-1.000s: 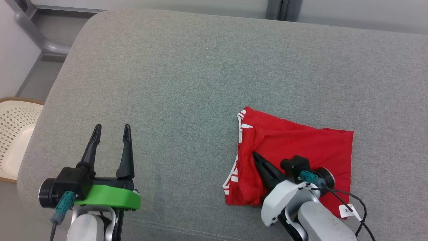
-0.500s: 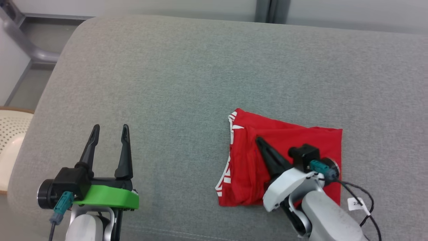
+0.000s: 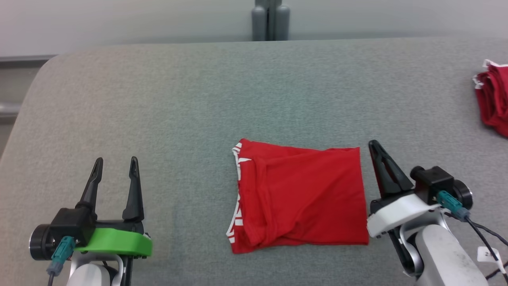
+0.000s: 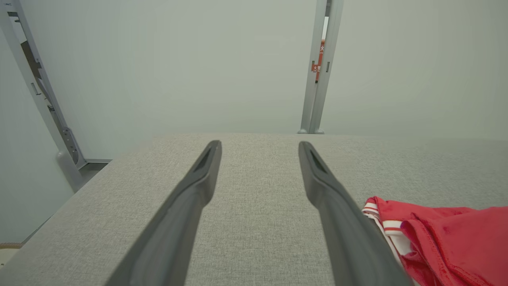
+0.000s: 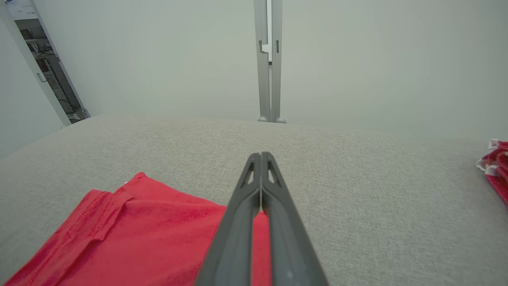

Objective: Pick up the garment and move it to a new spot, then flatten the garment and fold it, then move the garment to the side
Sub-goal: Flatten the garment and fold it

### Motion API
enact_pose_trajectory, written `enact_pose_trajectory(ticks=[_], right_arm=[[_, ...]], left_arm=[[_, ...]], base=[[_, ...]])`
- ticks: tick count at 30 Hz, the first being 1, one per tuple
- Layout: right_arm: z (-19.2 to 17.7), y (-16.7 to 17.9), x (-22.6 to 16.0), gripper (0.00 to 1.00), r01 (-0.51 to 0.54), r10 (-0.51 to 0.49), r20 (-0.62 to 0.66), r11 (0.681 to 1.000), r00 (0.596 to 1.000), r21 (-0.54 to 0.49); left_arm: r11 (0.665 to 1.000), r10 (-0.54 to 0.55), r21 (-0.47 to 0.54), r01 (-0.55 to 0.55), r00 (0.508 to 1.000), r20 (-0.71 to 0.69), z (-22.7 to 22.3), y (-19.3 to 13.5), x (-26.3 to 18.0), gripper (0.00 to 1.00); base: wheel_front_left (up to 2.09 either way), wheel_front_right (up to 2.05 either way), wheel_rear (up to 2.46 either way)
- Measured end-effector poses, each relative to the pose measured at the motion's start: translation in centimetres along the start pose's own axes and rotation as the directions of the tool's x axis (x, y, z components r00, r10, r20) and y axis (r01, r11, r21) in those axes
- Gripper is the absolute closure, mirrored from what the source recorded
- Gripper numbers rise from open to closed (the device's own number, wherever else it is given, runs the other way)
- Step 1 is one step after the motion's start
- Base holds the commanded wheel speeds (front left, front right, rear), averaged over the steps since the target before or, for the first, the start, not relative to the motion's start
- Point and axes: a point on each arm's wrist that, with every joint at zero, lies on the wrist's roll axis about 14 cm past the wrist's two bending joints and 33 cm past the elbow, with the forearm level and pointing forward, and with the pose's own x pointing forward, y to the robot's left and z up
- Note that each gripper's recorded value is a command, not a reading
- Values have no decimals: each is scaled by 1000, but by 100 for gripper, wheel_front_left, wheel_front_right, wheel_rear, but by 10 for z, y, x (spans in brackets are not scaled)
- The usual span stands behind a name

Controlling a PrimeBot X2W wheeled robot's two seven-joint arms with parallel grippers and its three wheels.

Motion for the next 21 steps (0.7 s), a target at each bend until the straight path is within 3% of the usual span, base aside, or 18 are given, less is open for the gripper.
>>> enact_pose_trajectory(ticks=[5,7,8,21], right_arm=[[15,-27,-27,98,78,-76,35,996,996,-34],[20,-35,-38,38,105,-103,49,994,993,-43],[23,-38,-44,0,119,-116,56,992,992,-48],[42,-51,-92,0,213,-208,115,976,971,-37]], left_arm=[[999,-36,-5,36,999,1,-1,-12,2,0],[999,-46,-7,46,999,1,-1,-16,2,0],[999,-50,-9,50,999,2,-1,-18,2,0],[999,-40,-6,40,999,7,3,-14,-12,0]], base=[[0,0,0],[0,0,0],[0,0,0],[0,0,0]])
